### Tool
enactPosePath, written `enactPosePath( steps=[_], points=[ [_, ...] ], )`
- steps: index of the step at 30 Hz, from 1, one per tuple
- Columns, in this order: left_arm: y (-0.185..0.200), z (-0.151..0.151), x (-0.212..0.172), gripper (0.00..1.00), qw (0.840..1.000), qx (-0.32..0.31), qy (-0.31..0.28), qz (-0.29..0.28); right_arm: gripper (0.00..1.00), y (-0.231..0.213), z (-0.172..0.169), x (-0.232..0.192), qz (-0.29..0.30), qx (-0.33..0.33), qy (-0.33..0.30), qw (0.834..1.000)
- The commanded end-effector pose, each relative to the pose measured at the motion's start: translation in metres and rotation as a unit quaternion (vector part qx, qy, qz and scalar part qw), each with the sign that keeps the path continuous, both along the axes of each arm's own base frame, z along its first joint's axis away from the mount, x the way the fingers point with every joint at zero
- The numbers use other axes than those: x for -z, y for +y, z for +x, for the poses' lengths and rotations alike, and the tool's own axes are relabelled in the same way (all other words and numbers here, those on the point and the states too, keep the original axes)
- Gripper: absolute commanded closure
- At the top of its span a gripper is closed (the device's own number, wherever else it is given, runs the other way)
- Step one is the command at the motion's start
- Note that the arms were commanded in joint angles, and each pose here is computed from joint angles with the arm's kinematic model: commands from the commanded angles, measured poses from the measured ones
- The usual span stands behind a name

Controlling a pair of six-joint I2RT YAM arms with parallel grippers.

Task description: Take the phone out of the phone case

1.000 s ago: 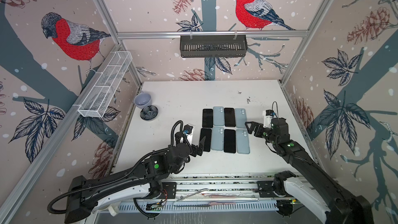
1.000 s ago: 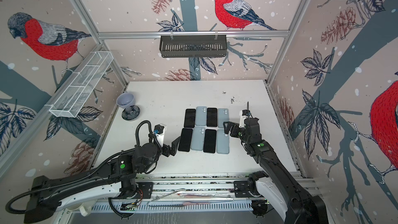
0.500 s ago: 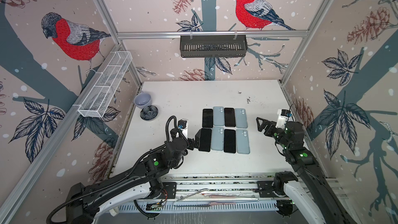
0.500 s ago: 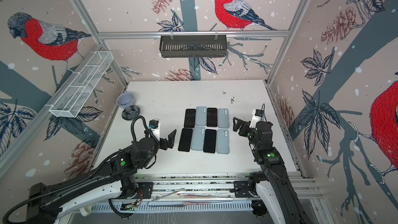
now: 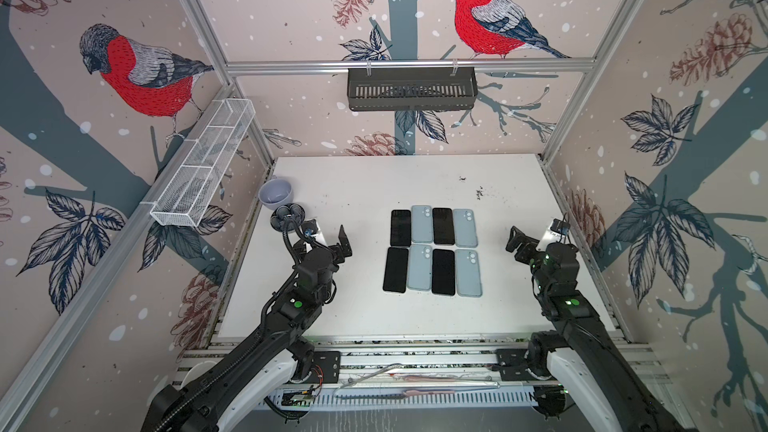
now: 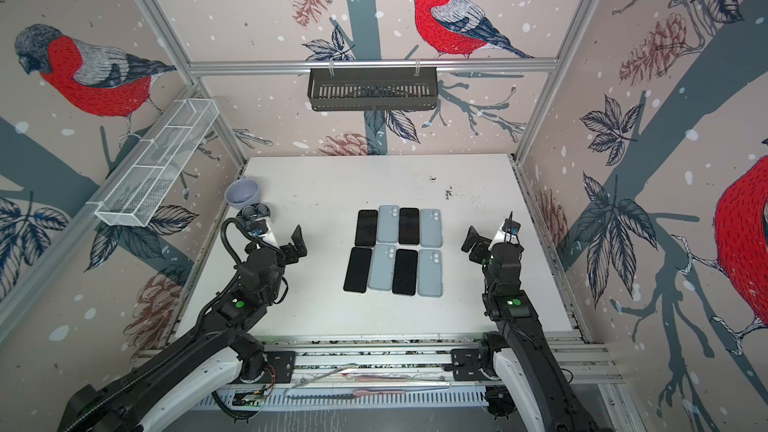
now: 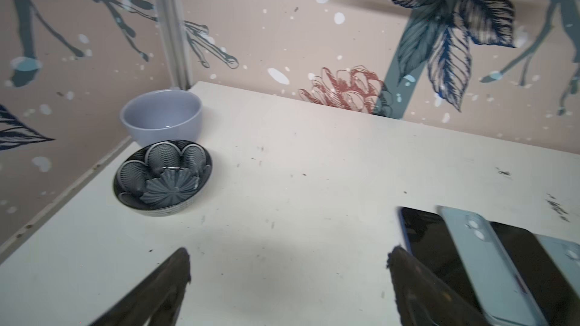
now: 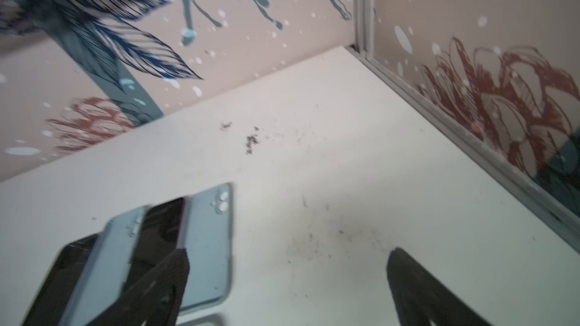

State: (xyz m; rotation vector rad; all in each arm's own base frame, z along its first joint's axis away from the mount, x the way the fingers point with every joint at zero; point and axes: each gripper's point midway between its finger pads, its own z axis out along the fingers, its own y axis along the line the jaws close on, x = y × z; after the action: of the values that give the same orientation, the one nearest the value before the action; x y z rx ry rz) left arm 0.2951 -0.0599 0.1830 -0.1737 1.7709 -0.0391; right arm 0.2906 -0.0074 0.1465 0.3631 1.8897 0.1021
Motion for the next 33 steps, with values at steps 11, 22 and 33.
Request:
enactPosePath(
  steps=[11, 22, 33],
  points=[
    [0.047, 0.013, -0.001, 0.03, 0.991, -0.055, -0.102, 0.066, 0.00, -0.003, 0.020, -0.021, -0.107, 0.025, -0.136, 0.985],
    [0.058, 0.044, 0.023, 0.04, 0.991, -0.052, -0.085, 0.094, 0.00, -0.005, 0.026, -0.022, -0.161, 0.043, -0.164, 0.972],
    [0.064, 0.067, 0.050, 0.04, 0.993, -0.010, -0.069, 0.091, 0.00, -0.036, 0.041, 0.001, -0.132, 0.082, -0.151, 0.976]
  ],
)
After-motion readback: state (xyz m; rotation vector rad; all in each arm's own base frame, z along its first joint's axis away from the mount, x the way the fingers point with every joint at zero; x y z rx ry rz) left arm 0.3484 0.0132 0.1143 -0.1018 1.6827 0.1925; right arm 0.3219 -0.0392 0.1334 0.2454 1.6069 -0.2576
